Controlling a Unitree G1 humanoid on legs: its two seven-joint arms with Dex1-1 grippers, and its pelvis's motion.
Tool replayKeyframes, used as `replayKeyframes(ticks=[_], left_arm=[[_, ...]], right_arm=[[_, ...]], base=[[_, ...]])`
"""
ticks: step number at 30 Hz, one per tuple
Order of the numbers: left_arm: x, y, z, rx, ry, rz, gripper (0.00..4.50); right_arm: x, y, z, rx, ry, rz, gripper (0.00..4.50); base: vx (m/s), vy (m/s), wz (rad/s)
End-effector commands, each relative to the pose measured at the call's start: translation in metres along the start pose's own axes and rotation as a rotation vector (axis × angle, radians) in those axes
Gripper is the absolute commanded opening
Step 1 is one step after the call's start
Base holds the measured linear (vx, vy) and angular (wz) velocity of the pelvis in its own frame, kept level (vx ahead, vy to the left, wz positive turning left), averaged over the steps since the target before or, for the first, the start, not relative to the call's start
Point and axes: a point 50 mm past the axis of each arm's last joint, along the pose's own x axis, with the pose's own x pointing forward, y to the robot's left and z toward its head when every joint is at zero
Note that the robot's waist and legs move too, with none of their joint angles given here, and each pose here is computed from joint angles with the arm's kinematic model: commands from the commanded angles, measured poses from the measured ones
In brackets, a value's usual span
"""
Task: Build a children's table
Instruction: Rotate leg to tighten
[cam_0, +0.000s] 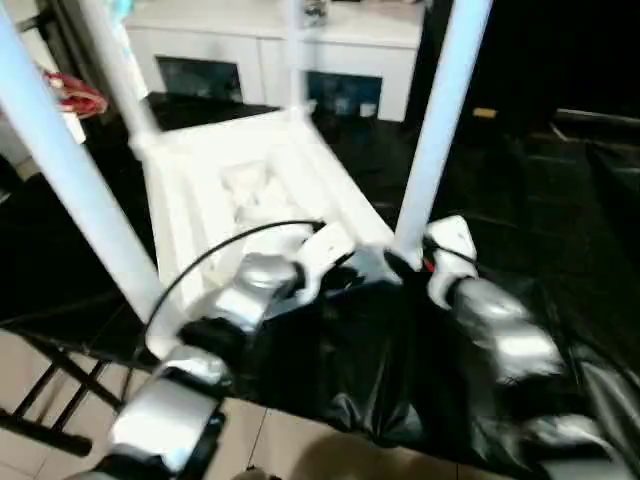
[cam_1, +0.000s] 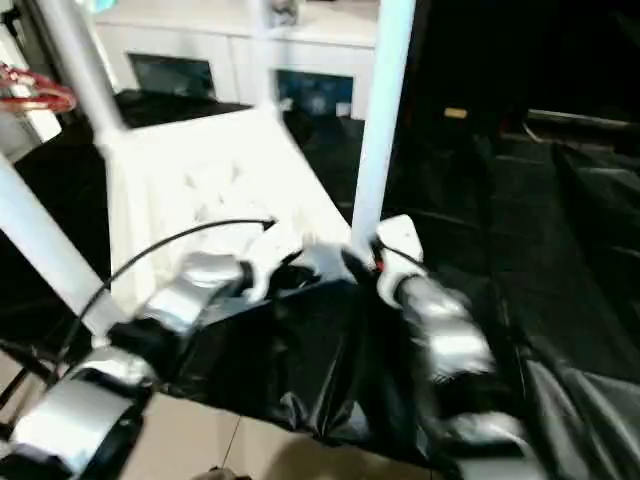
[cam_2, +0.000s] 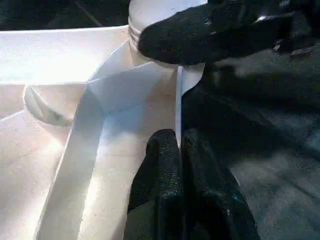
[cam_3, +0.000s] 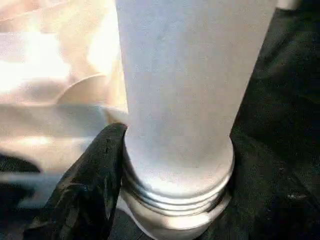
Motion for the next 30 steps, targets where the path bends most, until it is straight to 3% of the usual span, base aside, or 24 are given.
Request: replayKeyframes(ticks=[1, 5, 9, 12, 15, 25, 30], left_arm=[[0.017, -0.018, 0.028, 0.052, -0.105, -0.078, 0.0], [0.013, -0.019, 0.025, 0.065, -0.109, -0.111, 0.0], [0.007, -0.017, 0.02, 0.071, -0.109, -0.141, 0.0], [-0.004, -0.013, 0.013, 0.092, -0.118, -0.195, 0.0], [-0.014, -0.011, 0.008, 0.101, -0.126, -0.248, 0.0], [-0.039, -0.002, -0.004, 0.114, -0.1, -0.348, 0.0], [-0.049, 0.005, -0.008, 0.117, -0.074, -0.365, 0.0]], right_arm=[[0.008, 0.029, -0.013, 0.031, 0.056, 0.114, 3.28], [0.006, 0.03, -0.009, 0.071, 0.025, 0.145, 3.63], [0.004, 0.024, -0.006, 0.013, 0.014, 0.158, 3.97], [-0.002, 0.009, -0.001, -0.071, 0.007, 0.192, 3.97], [-0.01, 0.002, 0.002, -0.126, 0.011, 0.308, 3.97], [-0.036, -0.008, 0.007, -0.197, 0.035, 0.624, 3.97], [-0.045, -0.01, 0.009, -0.202, 0.045, 0.708, 3.5]], base=[[0.0, 0.0, 0.0], [0.0, 0.0, 0.0], [0.0, 0.0, 0.0], [0.0, 0.0, 0.0], [0.0, 0.0, 0.0], [0.0, 0.0, 0.0], [0.0, 0.0, 0.0]])
